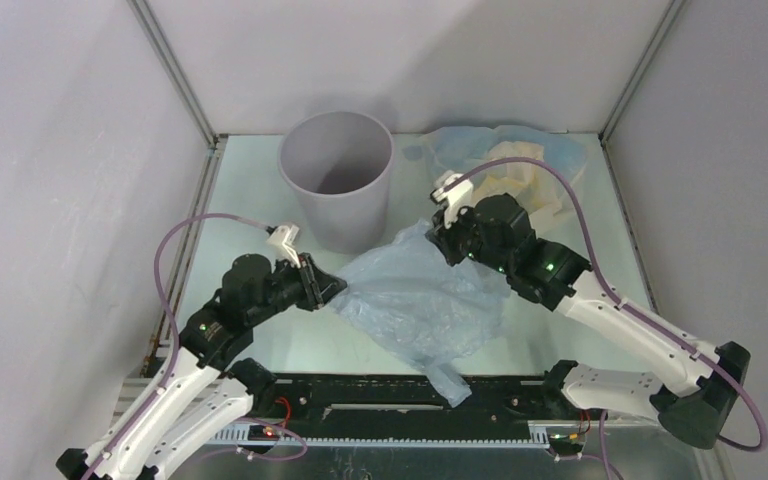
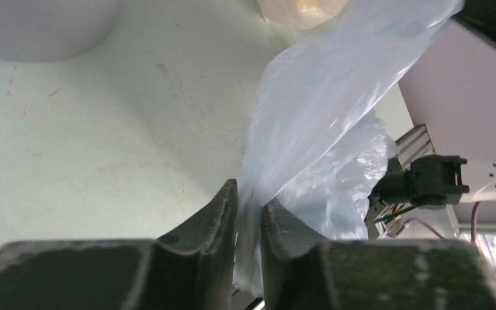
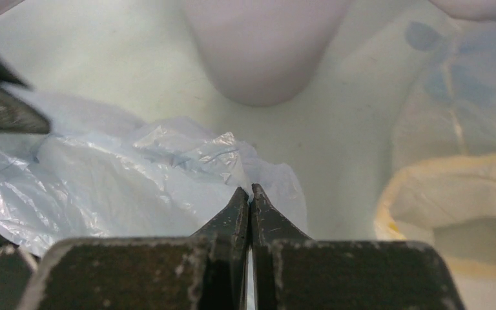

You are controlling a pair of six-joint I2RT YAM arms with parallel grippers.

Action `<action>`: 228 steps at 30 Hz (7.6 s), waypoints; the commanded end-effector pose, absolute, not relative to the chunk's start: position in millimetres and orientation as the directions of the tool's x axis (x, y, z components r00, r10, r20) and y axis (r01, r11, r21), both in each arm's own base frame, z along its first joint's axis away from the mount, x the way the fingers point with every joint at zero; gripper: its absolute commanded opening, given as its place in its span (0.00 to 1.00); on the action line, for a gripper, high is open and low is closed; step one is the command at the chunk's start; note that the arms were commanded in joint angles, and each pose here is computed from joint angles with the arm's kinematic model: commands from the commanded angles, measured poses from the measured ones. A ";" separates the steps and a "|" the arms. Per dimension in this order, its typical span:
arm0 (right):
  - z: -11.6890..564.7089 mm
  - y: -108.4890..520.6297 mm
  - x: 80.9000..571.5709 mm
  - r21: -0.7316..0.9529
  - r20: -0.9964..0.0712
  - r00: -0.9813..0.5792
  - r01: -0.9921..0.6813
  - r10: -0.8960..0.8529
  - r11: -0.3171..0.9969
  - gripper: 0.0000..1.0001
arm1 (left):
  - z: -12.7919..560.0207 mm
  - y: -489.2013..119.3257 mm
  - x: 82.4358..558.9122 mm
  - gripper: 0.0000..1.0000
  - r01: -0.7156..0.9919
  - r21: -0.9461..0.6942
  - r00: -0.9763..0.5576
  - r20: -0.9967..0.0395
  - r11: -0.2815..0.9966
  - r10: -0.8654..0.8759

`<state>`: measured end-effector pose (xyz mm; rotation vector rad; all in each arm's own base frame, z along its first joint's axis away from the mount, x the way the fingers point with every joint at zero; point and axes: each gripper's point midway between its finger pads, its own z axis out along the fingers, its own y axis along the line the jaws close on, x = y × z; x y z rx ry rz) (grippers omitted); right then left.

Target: Put the trash bags into the trash bin

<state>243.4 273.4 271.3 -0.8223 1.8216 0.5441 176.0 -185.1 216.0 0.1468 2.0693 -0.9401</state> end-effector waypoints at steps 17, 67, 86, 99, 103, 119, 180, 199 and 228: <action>315.1 215.4 276.6 0.113 -0.951 -0.301 -0.547 -0.069 0.829 0.11 | 171.6 -189.2 190.6 0.05 0.322 -0.607 -0.670 -0.689 0.726 -0.279; 331.7 218.5 306.9 0.063 -0.959 -0.271 -0.489 -0.082 0.870 0.08 | 127.2 -197.2 201.5 0.00 0.263 -0.607 -0.718 -0.642 0.750 -0.268; 247.0 162.1 240.3 0.184 -0.868 -0.497 -0.338 -0.009 0.923 0.82 | 78.9 -141.7 226.8 0.00 -0.016 -0.579 -0.703 -0.573 0.815 -0.421; 176.8 176.7 207.8 0.515 -0.716 -0.633 -0.191 0.296 0.836 0.82 | 86.1 -140.6 247.9 0.00 0.003 -0.533 -0.677 -0.624 0.846 -0.391; 156.0 163.7 211.6 0.530 -0.644 -0.634 0.035 0.429 0.847 0.82 | 88.7 -141.1 260.5 0.00 0.002 -0.517 -0.662 -0.642 0.856 -0.386; 125.6 144.0 216.3 0.551 -0.569 -0.533 0.318 0.626 0.772 0.71 | 112.2 -163.6 260.3 0.53 0.119 -0.548 -0.696 -0.640 0.828 -0.324; 177.2 189.1 171.4 0.306 -0.894 -0.446 -0.530 0.046 0.791 0.73 | 126.1 -247.4 136.7 0.00 0.386 -0.390 -0.711 -0.703 0.836 0.000; 162.5 253.8 107.8 0.249 -0.785 -0.521 -0.760 -0.334 0.601 0.76 | 125.7 -222.0 152.2 0.06 0.271 -0.525 -0.750 -0.641 0.807 -0.165; 165.7 414.9 37.0 0.301 -0.824 -0.417 -0.896 -0.383 0.327 0.69 | 60.7 -290.1 294.3 0.02 0.153 -0.665 -0.827 -0.491 0.731 -0.273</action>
